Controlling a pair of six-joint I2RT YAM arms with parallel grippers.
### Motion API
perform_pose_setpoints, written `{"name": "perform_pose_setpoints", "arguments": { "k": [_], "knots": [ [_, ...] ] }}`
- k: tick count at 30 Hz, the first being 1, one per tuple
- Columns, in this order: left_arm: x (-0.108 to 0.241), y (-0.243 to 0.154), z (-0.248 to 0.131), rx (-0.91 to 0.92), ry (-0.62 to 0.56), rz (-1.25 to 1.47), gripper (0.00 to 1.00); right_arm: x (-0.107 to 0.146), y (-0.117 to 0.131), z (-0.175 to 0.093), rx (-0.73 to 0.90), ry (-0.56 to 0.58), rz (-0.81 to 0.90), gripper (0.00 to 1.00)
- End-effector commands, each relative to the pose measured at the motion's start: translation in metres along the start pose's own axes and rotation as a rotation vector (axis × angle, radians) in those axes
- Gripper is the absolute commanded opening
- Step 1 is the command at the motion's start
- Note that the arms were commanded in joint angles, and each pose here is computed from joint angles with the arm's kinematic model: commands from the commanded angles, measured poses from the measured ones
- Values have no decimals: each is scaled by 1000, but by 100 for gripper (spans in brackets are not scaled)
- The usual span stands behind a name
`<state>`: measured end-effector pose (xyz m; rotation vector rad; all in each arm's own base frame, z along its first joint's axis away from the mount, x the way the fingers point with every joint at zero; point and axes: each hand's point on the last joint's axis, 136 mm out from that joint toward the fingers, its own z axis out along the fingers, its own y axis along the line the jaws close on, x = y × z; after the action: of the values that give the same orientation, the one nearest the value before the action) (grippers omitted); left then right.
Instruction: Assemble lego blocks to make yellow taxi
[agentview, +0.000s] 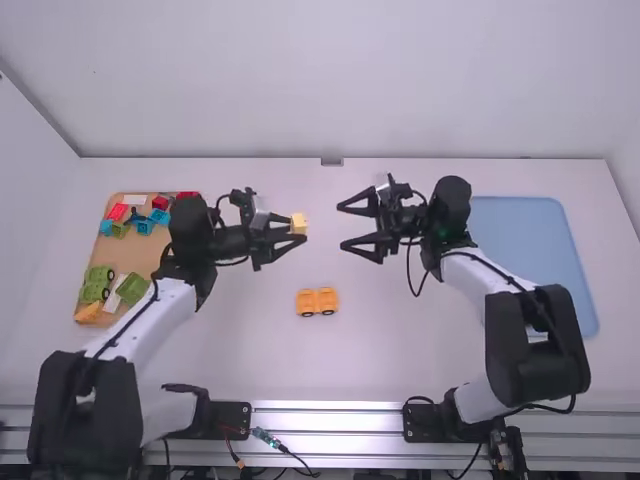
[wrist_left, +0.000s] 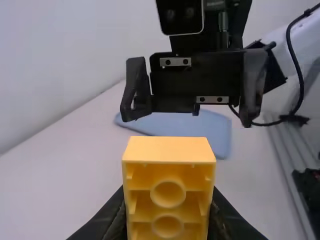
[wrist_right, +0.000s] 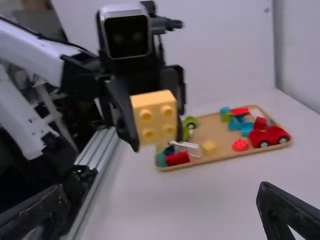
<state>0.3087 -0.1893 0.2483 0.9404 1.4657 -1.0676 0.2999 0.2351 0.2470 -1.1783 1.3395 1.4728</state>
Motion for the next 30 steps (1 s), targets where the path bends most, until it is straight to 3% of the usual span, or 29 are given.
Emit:
{"name": "perform_pose_setpoints", "arguments": {
  "k": [1, 3, 6, 15, 19, 26, 30],
  "knots": [
    [11, -8, 10, 75, 7, -112, 2, -4, 7, 8, -49, 13, 29, 100],
    [12, -7, 16, 92, -2, -109, 2, -5, 7, 11, -50, 13, 54, 99],
    [11, -15, 23, 160, -19, -61, 2, -9, 9, 14, -60, 15, 66, 91],
    [8, -23, 39, 204, -40, -123, 2, -12, 10, 16, -66, 14, 32, 90],
    [7, -24, 42, 205, -46, -119, 2, -12, 12, 19, -75, 16, 23, 81],
    [3, -26, 42, 209, -57, -104, 2, -12, 12, 19, -74, 16, 23, 74],
    [4, -29, 44, 219, -55, -98, 2, -12, 10, 20, -65, 12, 23, 64]
  ]
}}
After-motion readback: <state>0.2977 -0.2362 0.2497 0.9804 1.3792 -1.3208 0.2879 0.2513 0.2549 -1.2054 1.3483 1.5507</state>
